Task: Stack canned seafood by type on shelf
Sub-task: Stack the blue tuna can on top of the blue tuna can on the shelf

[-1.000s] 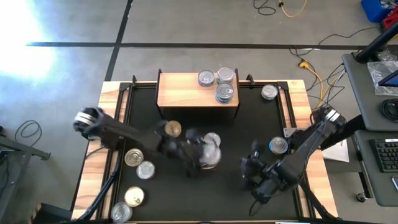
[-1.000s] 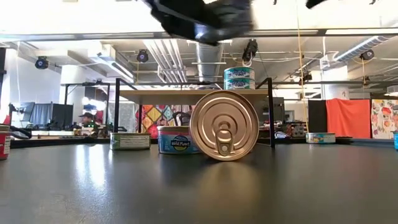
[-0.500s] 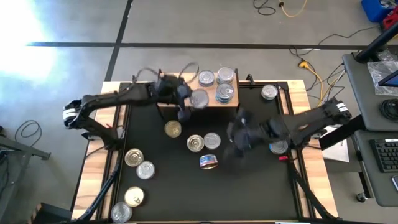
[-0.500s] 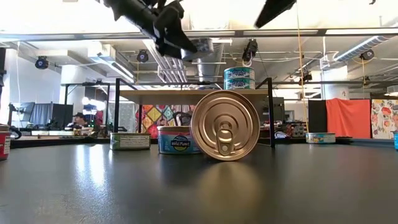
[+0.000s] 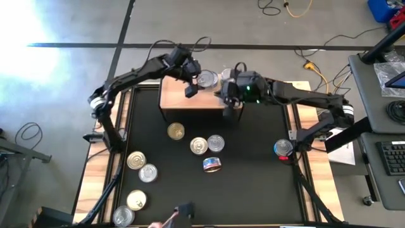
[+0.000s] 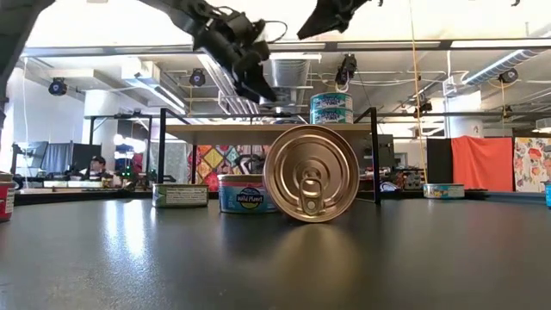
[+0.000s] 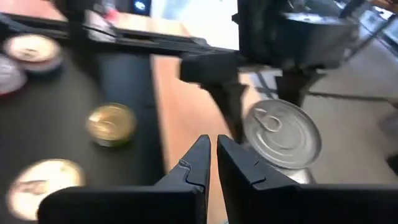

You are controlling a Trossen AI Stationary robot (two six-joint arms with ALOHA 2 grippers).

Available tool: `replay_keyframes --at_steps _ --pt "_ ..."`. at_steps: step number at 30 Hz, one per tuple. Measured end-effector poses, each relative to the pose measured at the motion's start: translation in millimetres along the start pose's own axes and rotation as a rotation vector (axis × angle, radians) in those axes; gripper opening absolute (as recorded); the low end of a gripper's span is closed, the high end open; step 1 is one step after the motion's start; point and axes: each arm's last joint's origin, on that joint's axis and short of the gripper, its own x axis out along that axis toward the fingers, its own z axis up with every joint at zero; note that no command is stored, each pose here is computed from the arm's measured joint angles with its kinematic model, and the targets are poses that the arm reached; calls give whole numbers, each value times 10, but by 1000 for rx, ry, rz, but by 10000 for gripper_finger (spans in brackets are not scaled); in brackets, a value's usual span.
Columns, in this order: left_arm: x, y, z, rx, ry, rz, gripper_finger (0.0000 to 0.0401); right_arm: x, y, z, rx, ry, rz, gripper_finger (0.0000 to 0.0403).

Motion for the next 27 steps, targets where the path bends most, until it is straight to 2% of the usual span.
replay_keyframes --at_steps 4,8,13,17,22,27 --pt "159 157 37 12 18 -34 347 175 -275 -121 21 39 -69 22" --pt "259 275 34 15 73 -57 347 289 -497 -253 43 54 -23 22" --pt "288 385 56 11 43 -95 347 407 -729 -377 72 46 -6 22" --pt "306 396 66 -10 25 -84 347 483 -802 -417 39 9 43 22" --pt "290 408 61 -104 65 -2 347 519 -858 -456 27 14 33 22" --pt "332 309 114 -110 75 21 347 515 -862 -446 -39 7 23 22"
